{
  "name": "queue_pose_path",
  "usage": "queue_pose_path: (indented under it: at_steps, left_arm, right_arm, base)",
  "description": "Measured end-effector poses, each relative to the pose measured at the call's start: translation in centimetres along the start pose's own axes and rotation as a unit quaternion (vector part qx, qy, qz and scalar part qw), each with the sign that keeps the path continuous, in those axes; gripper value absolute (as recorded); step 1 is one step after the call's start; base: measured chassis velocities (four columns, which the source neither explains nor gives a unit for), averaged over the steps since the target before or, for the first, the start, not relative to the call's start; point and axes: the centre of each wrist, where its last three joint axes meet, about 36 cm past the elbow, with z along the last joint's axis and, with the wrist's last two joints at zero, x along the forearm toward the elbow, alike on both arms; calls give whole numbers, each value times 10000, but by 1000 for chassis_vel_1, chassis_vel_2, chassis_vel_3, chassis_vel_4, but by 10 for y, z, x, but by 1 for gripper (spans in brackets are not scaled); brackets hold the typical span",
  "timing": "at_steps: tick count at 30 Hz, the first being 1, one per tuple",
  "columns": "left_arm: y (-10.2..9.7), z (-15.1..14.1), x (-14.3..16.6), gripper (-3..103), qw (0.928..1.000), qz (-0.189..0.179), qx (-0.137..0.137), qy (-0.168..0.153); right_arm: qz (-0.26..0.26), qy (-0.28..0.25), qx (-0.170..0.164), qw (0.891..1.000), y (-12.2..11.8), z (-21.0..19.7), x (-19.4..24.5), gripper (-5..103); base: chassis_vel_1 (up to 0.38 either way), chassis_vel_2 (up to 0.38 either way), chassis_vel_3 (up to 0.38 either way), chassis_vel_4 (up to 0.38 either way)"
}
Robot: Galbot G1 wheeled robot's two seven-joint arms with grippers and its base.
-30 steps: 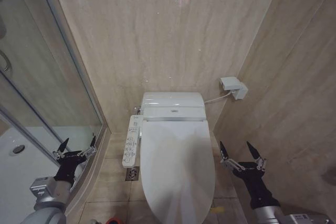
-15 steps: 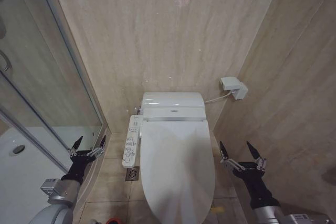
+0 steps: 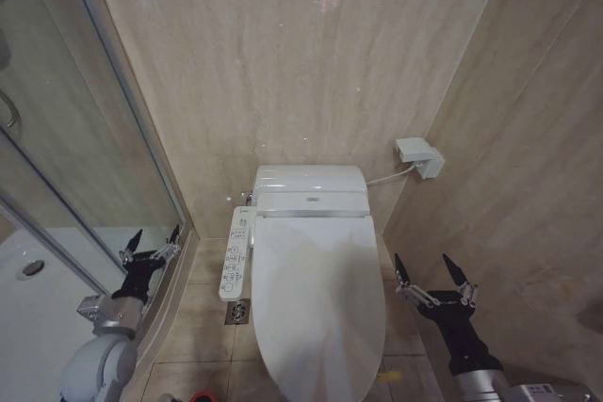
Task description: Open the toilet lid, clean the toilet bowl with a toilet brush, close the toilet lid, and flush.
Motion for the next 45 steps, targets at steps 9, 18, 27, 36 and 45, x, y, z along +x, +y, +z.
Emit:
queue_pose_path:
  at_steps: [9,18,27,36,45]
  left_arm:
    - [18,15,-25,96,9996,255,-82,117]
    - [37,26,-57,94,9988,286,-360,169]
    - [23,39,-70,84,9965,677,-358,338]
    - [45,41,-106,87,9893,1312,-599,212]
    - [54,56,-125,78,9851,1549,-702,271]
  right_arm:
    - [0,0,0,10000,0,0,0,100]
    - [0,0,0,10000,0,0,0,100]
    - [1,0,0,10000,0,0,0,100]
    - [1,0,0,10000,0,0,0,100]
    - [0,0,0,10000,0,0,0,100]
  base:
    - [0,0,0,0]
    - [0,0,0,0]
    - [0,0,0,0]
    - [0,0,0,0]
    - [0,0,0,0]
